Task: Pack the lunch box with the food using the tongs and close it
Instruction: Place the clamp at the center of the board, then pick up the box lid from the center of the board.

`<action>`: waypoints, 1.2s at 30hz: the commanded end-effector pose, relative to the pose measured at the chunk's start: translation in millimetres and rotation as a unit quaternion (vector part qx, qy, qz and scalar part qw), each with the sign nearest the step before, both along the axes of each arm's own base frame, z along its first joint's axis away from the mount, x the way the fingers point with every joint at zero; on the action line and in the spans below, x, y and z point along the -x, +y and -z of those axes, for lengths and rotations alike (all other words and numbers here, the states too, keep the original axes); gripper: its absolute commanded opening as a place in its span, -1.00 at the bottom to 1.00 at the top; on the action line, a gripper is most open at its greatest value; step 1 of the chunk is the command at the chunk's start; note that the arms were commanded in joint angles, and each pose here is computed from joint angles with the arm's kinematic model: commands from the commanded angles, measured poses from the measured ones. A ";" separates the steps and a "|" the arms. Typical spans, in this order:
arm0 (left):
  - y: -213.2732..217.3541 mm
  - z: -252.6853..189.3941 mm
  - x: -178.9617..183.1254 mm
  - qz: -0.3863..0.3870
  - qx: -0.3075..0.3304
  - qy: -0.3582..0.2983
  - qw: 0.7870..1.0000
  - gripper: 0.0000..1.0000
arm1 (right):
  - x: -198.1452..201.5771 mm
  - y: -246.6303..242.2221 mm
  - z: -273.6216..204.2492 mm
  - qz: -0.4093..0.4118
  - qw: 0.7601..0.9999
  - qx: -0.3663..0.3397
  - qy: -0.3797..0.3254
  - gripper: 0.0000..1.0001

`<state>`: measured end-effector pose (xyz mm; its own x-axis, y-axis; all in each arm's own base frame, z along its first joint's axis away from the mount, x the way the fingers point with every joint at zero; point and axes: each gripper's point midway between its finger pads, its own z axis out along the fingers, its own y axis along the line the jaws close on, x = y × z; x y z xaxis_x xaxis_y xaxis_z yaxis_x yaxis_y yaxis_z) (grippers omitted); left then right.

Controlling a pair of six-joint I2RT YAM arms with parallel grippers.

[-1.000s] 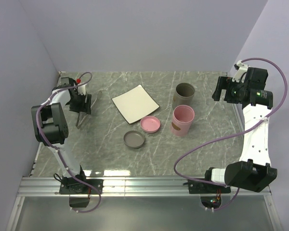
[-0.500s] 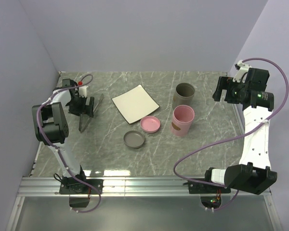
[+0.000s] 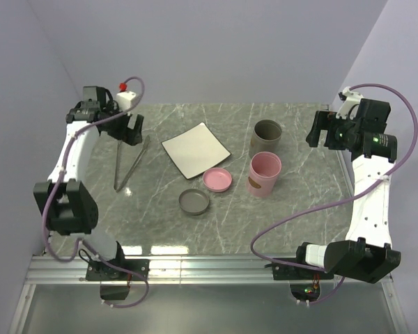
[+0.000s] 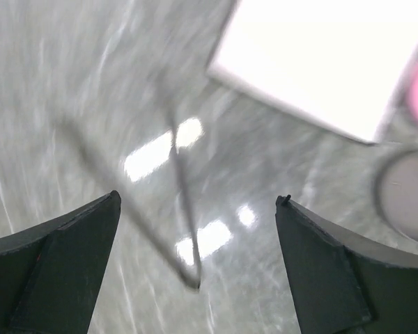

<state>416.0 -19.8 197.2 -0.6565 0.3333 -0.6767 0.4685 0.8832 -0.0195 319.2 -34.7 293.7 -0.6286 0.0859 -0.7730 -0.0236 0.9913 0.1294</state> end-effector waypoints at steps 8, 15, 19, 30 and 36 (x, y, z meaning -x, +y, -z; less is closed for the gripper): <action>-171.1 -12.8 88.2 0.404 0.024 -0.086 0.910 0.84 | 8.6 10.1 -17.3 -0.032 0.999 -0.003 -0.021 0.99; -240.6 19.6 106.6 0.527 -0.004 -0.080 0.846 0.75 | 16.1 15.4 -10.1 -0.038 0.999 -0.016 -0.014 0.99; -266.1 51.0 114.2 0.587 -0.032 -0.065 0.806 0.68 | 18.3 14.6 -0.7 -0.035 0.999 -0.020 0.000 0.99; -298.8 102.4 116.4 0.656 -0.072 -0.042 0.750 0.33 | 17.1 9.8 4.3 -0.027 0.999 -0.022 0.004 0.99; -295.5 124.4 124.9 0.665 -0.078 -0.013 0.742 0.14 | 14.9 8.9 6.5 -0.025 0.999 -0.026 0.007 0.99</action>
